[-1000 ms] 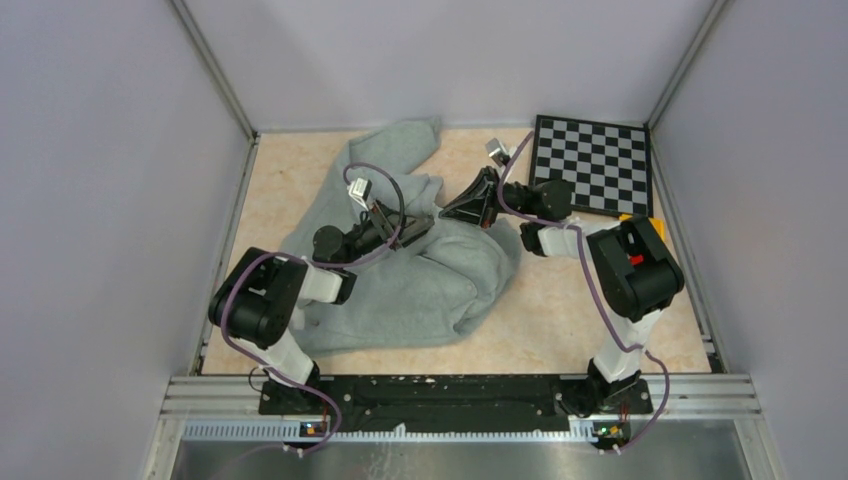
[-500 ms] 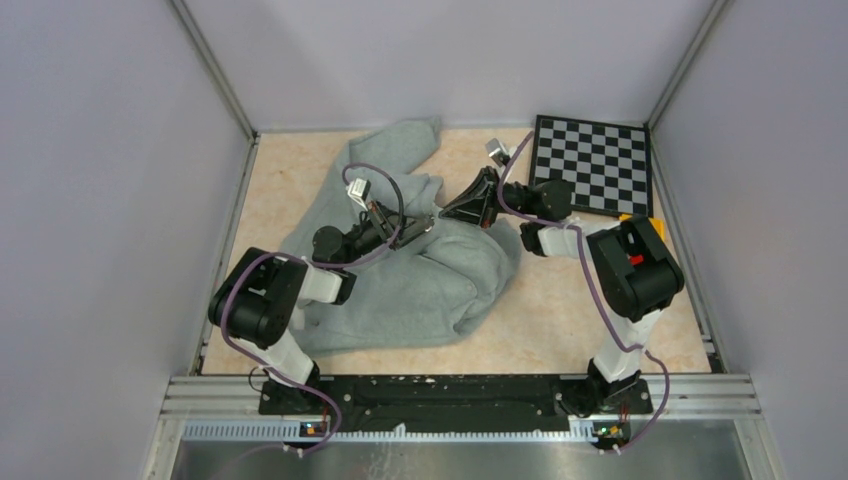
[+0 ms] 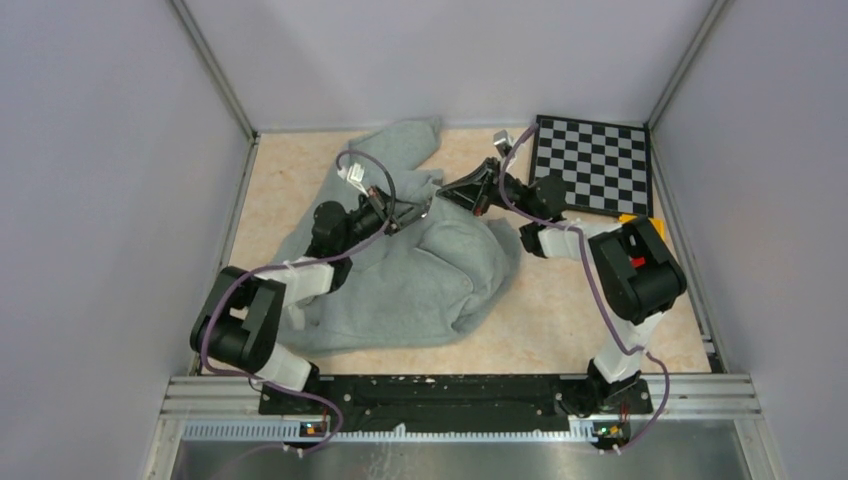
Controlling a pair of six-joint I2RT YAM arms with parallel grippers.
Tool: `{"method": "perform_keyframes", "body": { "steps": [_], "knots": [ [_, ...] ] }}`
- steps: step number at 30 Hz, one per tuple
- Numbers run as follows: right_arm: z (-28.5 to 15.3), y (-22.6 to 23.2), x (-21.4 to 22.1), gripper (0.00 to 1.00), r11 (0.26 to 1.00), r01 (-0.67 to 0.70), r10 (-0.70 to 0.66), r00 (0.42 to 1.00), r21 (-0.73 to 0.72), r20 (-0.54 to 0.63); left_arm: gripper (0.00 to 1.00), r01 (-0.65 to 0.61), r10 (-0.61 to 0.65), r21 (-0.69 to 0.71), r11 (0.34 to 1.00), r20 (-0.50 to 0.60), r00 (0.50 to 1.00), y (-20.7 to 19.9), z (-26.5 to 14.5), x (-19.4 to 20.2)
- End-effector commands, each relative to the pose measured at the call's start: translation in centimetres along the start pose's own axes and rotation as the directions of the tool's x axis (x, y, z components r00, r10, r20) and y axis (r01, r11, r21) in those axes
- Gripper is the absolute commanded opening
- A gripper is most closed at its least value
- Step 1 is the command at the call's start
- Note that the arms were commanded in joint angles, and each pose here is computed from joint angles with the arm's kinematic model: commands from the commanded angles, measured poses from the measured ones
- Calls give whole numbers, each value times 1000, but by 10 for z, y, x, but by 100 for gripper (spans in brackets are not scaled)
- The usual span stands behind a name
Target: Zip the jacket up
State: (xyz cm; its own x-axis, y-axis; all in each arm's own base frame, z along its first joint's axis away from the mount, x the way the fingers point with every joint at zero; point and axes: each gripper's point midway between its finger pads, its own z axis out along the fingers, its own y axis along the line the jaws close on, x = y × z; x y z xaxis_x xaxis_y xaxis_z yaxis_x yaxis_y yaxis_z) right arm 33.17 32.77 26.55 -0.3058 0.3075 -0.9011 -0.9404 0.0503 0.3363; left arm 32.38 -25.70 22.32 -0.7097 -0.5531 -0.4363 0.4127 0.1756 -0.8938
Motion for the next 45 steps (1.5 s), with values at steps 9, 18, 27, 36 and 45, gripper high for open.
{"method": "perform_keyframes", "body": {
  "steps": [9,18,27,36,45],
  "knots": [
    [-27,-87,-35,0,955,-110,24,955,275,296,0,-113,65,-255,960,-187,980,88,26,4],
    [-74,-157,-10,0,825,-153,23,971,544,237,0,-191,77,-453,871,-258,963,129,11,17],
    [-101,-201,-40,0,823,-56,-93,968,565,232,0,-237,17,-663,710,-320,947,167,-59,9],
    [-161,-273,-38,0,721,-172,-88,938,672,334,0,-38,-56,-805,592,-88,995,140,-147,-31],
    [-196,-324,-39,0,636,-277,-88,901,720,424,0,62,-36,-883,465,51,998,89,-198,-32]
  ]
}}
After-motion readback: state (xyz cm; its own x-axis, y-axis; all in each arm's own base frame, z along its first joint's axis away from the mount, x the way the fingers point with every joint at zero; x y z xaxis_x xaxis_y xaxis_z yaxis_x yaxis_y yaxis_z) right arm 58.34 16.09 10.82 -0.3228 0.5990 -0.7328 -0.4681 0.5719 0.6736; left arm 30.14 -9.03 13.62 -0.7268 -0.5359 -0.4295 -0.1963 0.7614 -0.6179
